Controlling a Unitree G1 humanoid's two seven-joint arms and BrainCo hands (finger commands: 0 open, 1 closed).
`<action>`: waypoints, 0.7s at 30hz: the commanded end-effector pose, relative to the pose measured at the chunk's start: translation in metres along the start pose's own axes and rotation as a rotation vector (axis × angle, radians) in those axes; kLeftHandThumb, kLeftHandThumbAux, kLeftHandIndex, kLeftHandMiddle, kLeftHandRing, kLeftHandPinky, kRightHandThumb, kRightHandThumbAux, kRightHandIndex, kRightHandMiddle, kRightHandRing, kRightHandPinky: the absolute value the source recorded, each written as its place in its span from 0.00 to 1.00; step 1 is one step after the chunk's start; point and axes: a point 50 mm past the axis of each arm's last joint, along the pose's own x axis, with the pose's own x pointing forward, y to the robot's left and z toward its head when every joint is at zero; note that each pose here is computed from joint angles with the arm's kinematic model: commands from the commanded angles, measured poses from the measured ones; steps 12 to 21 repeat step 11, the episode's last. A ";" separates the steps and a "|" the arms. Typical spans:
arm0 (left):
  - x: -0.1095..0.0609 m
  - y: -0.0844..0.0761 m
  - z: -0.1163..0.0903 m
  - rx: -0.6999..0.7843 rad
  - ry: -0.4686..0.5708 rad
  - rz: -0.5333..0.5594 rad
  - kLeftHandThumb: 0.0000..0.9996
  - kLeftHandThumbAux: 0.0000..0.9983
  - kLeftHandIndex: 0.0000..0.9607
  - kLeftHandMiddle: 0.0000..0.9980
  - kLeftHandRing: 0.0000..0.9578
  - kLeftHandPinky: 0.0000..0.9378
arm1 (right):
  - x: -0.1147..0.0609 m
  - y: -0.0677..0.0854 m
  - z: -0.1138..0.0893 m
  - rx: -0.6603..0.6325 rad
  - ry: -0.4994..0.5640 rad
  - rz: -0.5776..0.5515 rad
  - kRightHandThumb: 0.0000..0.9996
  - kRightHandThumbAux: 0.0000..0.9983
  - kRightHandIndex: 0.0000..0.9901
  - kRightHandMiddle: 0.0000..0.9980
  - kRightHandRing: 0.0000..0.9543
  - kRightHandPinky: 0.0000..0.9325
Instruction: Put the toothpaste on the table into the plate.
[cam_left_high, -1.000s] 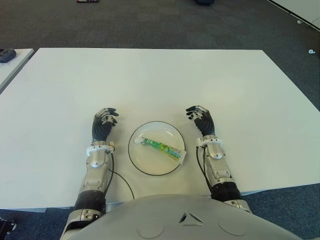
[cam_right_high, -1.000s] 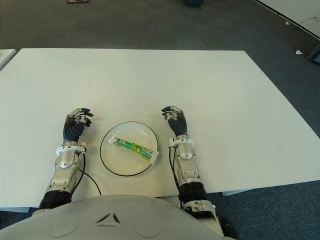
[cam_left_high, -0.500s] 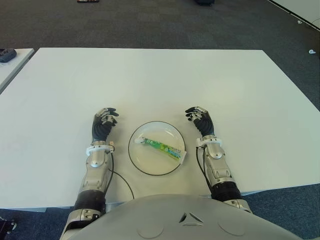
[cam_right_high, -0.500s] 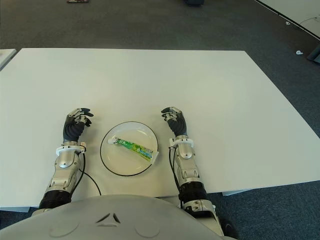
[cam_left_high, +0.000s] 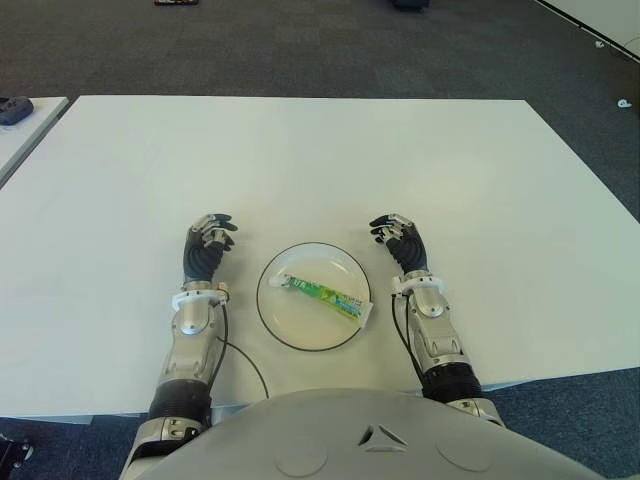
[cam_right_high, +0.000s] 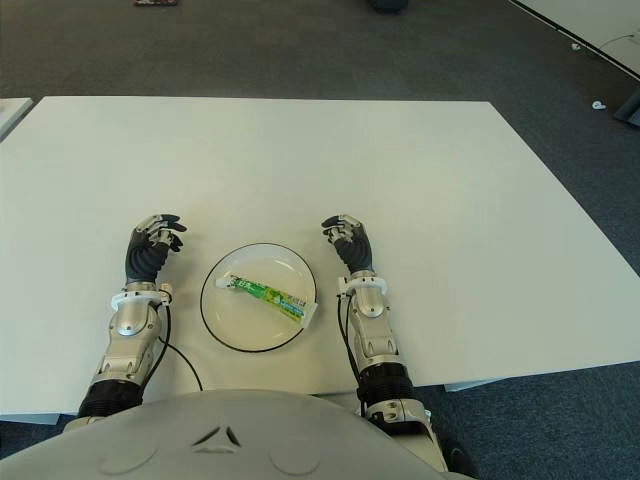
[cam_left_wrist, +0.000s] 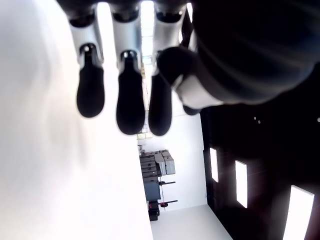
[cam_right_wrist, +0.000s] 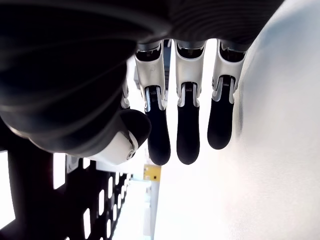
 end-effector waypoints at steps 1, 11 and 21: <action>0.002 -0.001 0.000 0.002 -0.005 -0.018 0.83 0.68 0.42 0.49 0.66 0.64 | 0.002 0.000 0.000 -0.012 0.011 0.001 0.71 0.73 0.42 0.44 0.45 0.47; 0.002 0.000 -0.002 0.005 -0.008 -0.028 0.83 0.68 0.41 0.51 0.67 0.66 | 0.002 0.001 0.000 -0.003 0.009 -0.005 0.71 0.73 0.42 0.44 0.45 0.47; 0.002 0.000 -0.002 0.005 -0.008 -0.028 0.83 0.68 0.41 0.51 0.67 0.66 | 0.002 0.001 0.000 -0.003 0.009 -0.005 0.71 0.73 0.42 0.44 0.45 0.47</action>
